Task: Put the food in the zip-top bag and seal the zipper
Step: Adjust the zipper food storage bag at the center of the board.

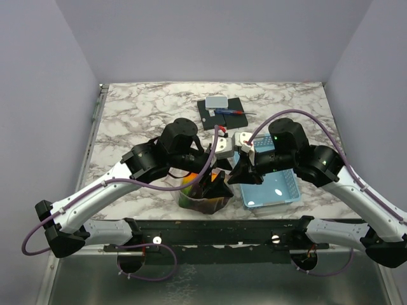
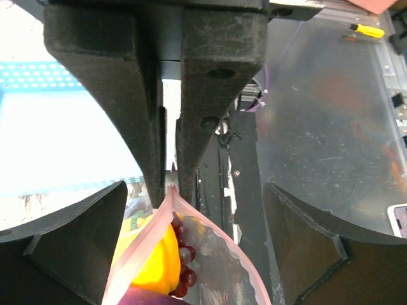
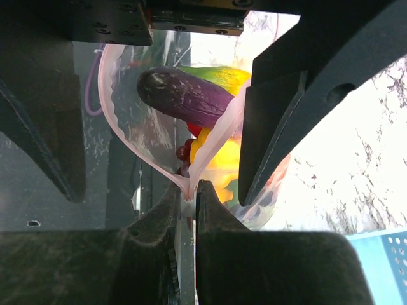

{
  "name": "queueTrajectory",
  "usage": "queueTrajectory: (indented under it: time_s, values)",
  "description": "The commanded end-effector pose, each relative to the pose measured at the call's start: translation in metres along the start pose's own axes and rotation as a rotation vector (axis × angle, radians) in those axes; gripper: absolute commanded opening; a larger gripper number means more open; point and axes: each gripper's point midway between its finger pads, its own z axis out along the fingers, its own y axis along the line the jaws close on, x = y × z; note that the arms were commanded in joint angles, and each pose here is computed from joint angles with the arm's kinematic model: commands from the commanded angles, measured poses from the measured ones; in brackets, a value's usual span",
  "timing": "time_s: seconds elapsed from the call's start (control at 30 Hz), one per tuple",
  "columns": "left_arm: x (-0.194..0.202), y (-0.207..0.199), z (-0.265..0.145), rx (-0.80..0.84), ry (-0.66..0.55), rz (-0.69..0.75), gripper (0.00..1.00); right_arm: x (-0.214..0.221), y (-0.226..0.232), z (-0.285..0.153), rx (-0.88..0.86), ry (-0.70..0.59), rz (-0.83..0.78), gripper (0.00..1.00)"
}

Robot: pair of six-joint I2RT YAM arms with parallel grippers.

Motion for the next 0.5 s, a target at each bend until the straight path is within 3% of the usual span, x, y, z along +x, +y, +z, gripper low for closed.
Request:
queueTrajectory:
  time_s: [0.0,0.23,0.47]
  values:
    - [0.035,0.015,0.001,-0.114,0.125,-0.065,0.87,-0.015,-0.003,-0.003,0.036,-0.058,-0.020,0.00]
    - [0.039,0.032,-0.010,-0.254,0.163,-0.075,0.87,-0.011,-0.004,-0.004,0.055,-0.043,0.006,0.01]
    - [0.041,0.032,-0.017,-0.289,0.189,-0.078,0.84,-0.011,-0.009,-0.003,0.077,-0.034,0.028,0.01]
